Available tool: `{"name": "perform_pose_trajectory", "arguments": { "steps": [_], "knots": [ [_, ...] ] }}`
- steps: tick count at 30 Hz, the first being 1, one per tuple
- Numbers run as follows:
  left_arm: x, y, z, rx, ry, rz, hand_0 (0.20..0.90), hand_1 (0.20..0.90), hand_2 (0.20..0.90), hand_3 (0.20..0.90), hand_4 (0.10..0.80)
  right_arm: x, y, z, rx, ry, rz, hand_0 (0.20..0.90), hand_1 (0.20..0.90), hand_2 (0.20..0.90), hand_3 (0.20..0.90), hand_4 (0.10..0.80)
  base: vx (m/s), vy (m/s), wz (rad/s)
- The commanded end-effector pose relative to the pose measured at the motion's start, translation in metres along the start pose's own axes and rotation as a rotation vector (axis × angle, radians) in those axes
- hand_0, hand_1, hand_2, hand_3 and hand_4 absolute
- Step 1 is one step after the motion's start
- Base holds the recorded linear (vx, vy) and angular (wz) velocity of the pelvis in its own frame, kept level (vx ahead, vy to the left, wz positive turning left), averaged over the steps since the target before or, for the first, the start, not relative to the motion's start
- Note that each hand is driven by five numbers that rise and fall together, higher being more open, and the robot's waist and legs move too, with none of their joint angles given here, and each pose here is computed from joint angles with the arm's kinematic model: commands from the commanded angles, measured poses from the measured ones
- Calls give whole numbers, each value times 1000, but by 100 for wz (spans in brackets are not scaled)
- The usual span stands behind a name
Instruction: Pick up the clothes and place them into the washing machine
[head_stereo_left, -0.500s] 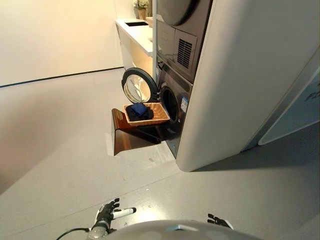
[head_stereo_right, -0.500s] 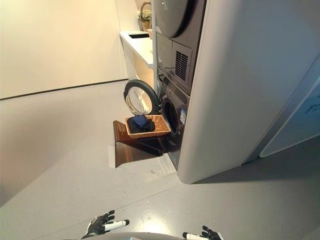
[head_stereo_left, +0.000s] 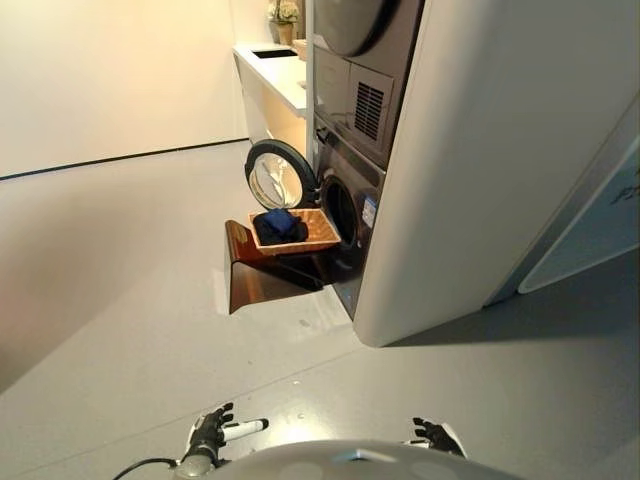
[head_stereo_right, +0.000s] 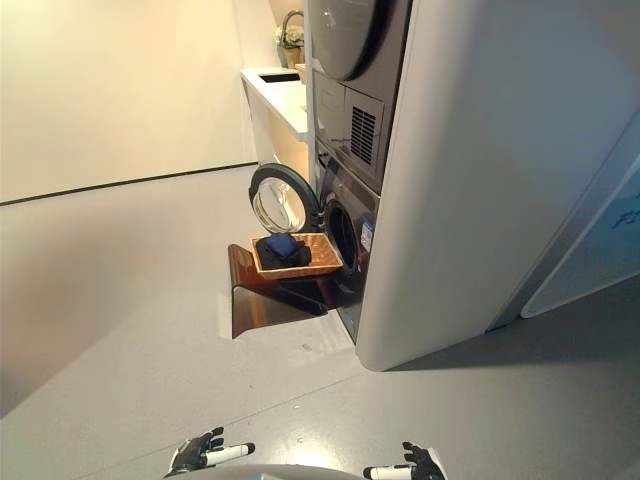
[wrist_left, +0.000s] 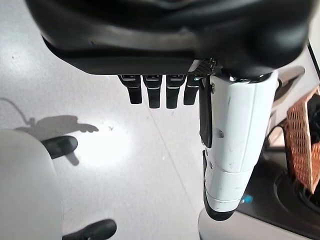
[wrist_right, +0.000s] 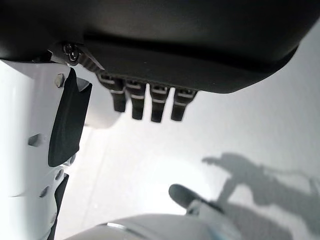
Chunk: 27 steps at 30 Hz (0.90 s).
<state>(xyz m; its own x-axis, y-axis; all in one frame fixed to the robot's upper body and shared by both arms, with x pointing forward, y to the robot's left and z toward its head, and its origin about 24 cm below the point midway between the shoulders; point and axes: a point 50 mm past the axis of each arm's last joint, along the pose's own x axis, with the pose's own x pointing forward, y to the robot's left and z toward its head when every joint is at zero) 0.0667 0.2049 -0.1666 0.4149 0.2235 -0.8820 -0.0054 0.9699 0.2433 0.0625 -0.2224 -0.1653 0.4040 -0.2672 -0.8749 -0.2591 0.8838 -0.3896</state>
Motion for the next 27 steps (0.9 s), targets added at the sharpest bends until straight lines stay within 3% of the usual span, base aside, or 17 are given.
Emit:
{"name": "perform_pose_trajectory", "arguments": {
  "steps": [1,8,13,20,27],
  "knots": [
    [9,6,55,5,-190,49,900,900,900,900,800,10,-32,28,-94,-77,-127,900,900,900,900,800,0,0,0],
    [8,9,61,-20,-233,64,900,900,900,900,800,11,-45,51,-70,-178,-167,900,900,900,900,800,0,0,0],
    [3,16,90,-15,-389,71,900,900,900,900,800,-4,-77,111,-37,-486,-265,900,900,900,900,800,0,0,0],
    [-15,40,144,-199,-649,101,900,900,900,900,800,-18,-110,152,11,-637,-386,900,900,900,900,800,-14,55,1],
    [-38,54,176,-291,-832,103,900,900,900,900,800,-28,-117,177,57,-740,-368,900,900,900,900,800,56,113,4]
  ]
}}
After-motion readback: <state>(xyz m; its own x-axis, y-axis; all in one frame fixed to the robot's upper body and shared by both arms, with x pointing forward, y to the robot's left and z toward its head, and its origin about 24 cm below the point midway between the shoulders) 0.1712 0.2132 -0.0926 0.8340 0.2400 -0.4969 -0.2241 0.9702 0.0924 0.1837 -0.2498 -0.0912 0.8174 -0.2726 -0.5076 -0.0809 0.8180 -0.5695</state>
